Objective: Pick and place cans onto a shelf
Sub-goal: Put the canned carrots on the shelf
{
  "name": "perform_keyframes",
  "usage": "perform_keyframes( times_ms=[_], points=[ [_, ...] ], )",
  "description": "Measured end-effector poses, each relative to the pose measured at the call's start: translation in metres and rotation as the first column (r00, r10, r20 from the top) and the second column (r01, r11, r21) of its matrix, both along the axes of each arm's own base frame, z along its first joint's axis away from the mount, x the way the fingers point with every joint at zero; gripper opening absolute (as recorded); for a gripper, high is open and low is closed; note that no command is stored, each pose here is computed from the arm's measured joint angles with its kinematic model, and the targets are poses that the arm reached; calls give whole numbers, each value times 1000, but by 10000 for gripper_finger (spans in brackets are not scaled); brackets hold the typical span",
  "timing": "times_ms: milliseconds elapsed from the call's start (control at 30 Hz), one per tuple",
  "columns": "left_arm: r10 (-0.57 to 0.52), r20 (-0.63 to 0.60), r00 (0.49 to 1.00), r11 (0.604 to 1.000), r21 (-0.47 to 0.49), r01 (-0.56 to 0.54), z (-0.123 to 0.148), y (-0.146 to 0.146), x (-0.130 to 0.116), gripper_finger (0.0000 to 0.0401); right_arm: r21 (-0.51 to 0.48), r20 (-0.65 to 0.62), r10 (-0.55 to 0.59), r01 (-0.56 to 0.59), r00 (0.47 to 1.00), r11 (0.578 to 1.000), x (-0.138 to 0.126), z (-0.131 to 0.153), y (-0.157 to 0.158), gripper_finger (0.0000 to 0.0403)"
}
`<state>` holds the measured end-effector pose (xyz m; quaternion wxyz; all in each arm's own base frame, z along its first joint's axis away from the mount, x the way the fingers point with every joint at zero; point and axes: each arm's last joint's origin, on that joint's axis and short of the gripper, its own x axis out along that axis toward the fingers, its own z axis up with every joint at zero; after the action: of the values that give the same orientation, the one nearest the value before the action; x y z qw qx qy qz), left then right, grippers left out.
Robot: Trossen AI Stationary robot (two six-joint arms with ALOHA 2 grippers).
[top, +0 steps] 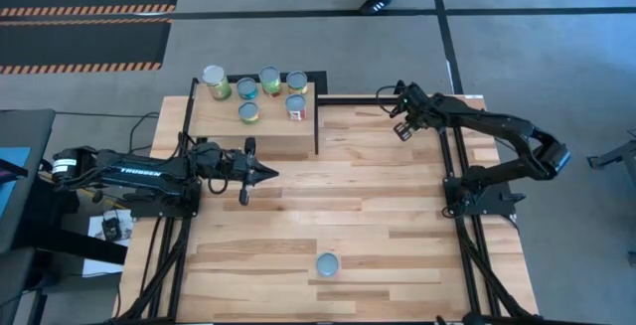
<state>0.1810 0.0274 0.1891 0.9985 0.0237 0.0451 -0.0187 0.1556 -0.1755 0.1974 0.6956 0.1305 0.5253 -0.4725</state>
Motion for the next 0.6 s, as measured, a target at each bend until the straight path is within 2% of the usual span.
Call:
perform_keyframes(
  times_ms=[200,367,600],
  points=[
    [3,0,1000,1000,-1,-3,0,0,0,0,40,48,80,-82,996,996,7,13,6,8],
    [3,0,1000,1000,-1,-3,0,0,0,0,105,126,138,-152,982,983,12,26,12,10],
    [2,0,1000,1000,-2,-2,0,0,0,0,135,189,237,-264,953,955,30,38,31,5]
  ],
)
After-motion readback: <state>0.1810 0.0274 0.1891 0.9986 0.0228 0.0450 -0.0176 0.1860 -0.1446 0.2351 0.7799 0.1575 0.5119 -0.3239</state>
